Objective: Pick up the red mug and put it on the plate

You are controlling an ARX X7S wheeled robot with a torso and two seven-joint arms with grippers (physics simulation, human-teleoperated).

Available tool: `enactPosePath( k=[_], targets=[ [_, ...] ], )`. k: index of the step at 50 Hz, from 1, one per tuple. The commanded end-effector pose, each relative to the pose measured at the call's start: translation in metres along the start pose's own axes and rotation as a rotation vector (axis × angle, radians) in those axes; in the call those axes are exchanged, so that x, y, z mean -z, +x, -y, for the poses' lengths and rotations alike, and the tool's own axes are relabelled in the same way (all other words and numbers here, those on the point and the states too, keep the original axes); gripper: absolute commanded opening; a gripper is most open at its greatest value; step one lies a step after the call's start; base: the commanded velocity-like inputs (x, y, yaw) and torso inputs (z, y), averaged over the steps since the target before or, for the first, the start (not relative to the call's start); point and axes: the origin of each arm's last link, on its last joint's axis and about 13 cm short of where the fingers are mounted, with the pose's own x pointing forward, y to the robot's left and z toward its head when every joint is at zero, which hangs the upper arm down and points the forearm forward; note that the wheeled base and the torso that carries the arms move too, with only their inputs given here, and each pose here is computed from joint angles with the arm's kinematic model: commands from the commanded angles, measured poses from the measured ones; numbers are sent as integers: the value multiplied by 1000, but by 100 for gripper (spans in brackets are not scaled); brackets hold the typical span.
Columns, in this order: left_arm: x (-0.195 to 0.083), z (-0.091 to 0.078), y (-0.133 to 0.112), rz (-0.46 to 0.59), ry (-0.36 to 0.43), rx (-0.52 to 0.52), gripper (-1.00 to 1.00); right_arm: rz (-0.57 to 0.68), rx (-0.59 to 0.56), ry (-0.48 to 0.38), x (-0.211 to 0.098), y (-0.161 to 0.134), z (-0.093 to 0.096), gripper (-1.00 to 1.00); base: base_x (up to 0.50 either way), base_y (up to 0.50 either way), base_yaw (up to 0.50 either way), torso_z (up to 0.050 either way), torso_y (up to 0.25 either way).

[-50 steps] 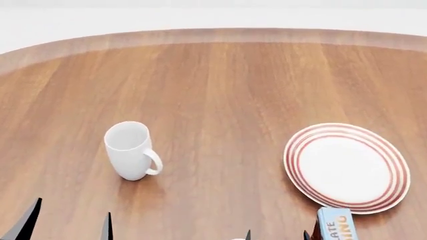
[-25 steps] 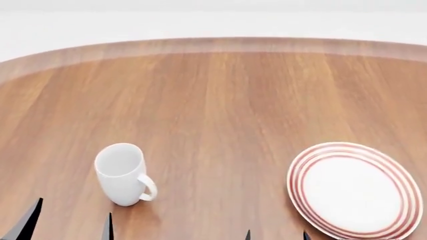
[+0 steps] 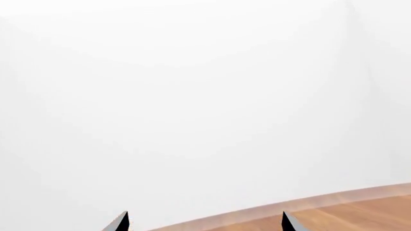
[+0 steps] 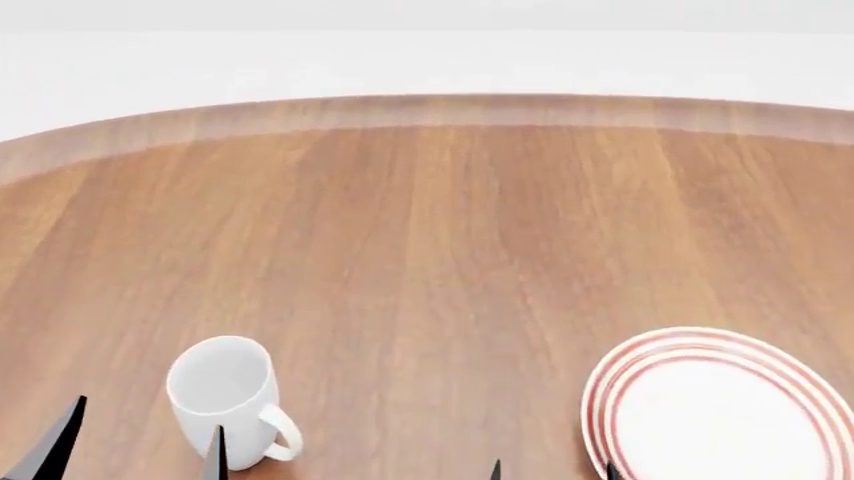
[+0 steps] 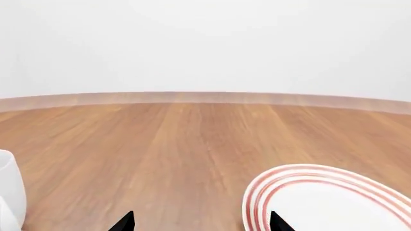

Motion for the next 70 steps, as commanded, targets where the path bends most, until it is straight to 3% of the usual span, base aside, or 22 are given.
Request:
enactPosePath(
  k=[1,16,25,35,36,43,50,56,70],
  targets=[
    [0,0,0,-2,-1,0,100,3,-4,7,0,-1,0,100,172,0,0,0,0],
    [0,0,0,3,-8,6,100,7,-6,-9,-1,-2,0,100,26,0,0,0,0],
    [0,0,0,13,-11,3,100,30,-23,37,-4,-12,1,100,0,0,0,0,0],
    [0,0,0,10,-15,8,100,70,-100,-40,-27,-45,6,100,0,0,0,0,0],
    [0,0,0,7,-13,11,100,76,-97,-85,-27,-50,8,100,0,0,0,0,0],
    [0,0,0,6,-14,11,100,86,-122,-93,-35,-73,11,100,0,0,0,0,0],
    [0,0,0,6,-15,14,100,100,-134,-46,-41,-95,10,100,0,0,0,0,0],
    [0,0,0,7,-15,16,100,119,-140,-72,-41,-118,13,100,0,0,0,0,0],
    [0,0,0,9,-14,21,100,124,-167,-53,-22,-157,14,100,0,0,0,0,0]
  ],
)
